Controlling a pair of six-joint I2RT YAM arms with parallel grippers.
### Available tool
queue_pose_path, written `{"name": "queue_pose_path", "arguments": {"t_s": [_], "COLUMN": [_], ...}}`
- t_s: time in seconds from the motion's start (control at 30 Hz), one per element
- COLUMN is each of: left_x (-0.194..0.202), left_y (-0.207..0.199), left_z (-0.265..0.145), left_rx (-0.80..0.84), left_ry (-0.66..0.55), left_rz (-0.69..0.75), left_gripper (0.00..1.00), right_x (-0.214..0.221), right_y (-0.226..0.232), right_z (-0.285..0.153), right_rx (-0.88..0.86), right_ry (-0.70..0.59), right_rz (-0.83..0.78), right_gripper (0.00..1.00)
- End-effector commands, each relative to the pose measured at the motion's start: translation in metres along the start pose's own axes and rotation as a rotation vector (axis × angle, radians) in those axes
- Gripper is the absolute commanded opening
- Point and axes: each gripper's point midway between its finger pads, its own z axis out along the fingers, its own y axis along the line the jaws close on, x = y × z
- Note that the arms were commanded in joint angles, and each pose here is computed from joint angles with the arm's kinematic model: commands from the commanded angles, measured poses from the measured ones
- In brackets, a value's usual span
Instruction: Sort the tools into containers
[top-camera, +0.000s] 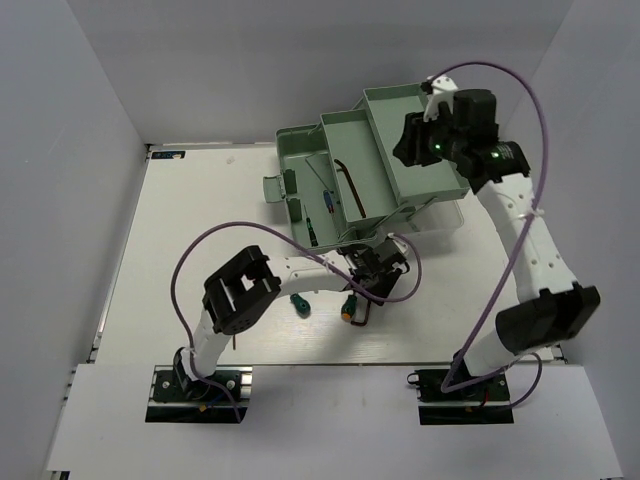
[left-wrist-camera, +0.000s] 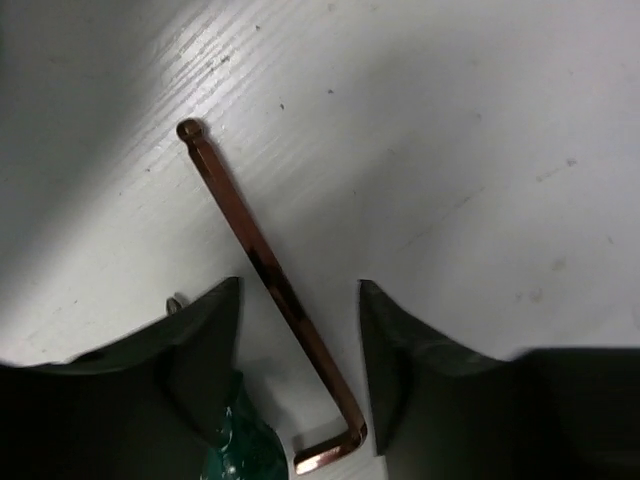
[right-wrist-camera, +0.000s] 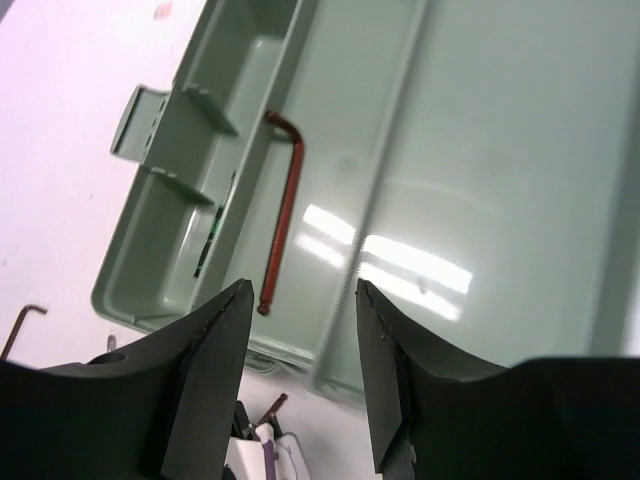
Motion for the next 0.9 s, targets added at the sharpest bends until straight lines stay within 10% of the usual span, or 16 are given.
{"name": "queue_pose_path", "arguments": {"t_s": [0.0,0.37,0.53,0.87], "left_x": [-0.010,0.038,0.045,-0.038], "left_y": [0.001,0.016,0.000,-0.062], "left_z": [0.000,0.025,0.027,-0.032], "left_rx": [-0.067,-0.175,-0.095,0.150], "left_ry": [-0.007,0.166,0.191,0.011], "left_rz": [0.037,0.085,0.093,0.089], "left_gripper": [0.57,0.36,0.10,0.00], "right_x": [-0.009,0.014,0.020,0.035], "right_y": [-0.020,-0.051,-0.060,-0.081], "right_z": [-0.015,-0.039,-0.047,-0.063], "right_rx": [0.059,0.104,0.112,0.155], "right_ry": [-0.071,-0.058,-0.057,-0.062], "right_rz": [-0.009,0.098,0.137,0.184], "right_gripper": [0.52,0.52,0.52,0.52]}}
